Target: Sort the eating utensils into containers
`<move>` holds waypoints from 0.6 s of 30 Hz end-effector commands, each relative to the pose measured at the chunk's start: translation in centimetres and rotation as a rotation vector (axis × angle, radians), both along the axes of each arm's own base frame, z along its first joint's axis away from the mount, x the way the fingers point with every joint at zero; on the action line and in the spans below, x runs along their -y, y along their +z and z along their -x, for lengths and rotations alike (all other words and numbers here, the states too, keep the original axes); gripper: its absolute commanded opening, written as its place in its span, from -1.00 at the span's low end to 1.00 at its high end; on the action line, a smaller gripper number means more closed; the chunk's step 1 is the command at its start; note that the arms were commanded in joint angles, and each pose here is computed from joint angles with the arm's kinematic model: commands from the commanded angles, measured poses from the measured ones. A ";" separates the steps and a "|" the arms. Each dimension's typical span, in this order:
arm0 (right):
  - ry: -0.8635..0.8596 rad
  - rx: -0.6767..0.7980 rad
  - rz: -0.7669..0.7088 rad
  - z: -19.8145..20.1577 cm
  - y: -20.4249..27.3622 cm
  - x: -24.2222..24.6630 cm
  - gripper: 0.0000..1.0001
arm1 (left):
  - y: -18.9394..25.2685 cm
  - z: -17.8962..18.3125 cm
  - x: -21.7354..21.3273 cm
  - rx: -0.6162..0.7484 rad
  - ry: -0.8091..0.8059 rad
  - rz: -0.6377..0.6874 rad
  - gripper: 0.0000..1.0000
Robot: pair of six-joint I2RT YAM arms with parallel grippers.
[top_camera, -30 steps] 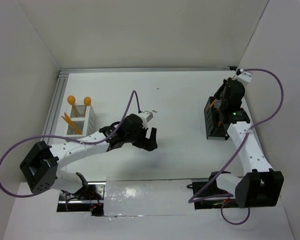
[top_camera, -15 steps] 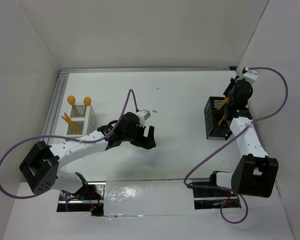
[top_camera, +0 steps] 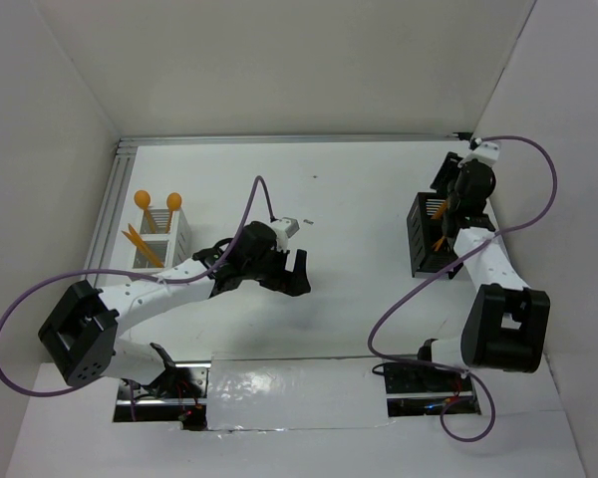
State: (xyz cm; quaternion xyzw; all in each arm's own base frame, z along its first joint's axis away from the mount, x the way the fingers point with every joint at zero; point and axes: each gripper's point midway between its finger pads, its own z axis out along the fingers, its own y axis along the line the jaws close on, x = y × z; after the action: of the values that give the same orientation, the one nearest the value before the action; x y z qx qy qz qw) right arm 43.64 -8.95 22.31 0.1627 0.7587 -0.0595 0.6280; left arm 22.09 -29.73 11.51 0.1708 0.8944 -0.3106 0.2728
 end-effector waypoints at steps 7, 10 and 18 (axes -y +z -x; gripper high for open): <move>0.026 0.137 -0.028 1.9 7.2 -0.9 0.80 | 0.7 -0.1 0.2 0.037 -0.032 0.035 0.99; 0.060 0.150 -0.066 2.8 8.7 -1.8 1.00 | 0.8 0.0 0.3 0.029 -0.030 0.047 1.00; 0.166 0.110 -0.174 7.3 7.7 -5.3 1.00 | 1.3 -0.2 -0.2 0.060 -0.017 0.051 0.99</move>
State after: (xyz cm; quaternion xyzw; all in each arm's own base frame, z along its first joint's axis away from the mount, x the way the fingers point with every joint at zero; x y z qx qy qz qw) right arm 38.21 -5.34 31.07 0.1611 0.7193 0.0310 0.6751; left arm 21.51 -29.09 10.56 0.1781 0.8952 -0.3089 0.2675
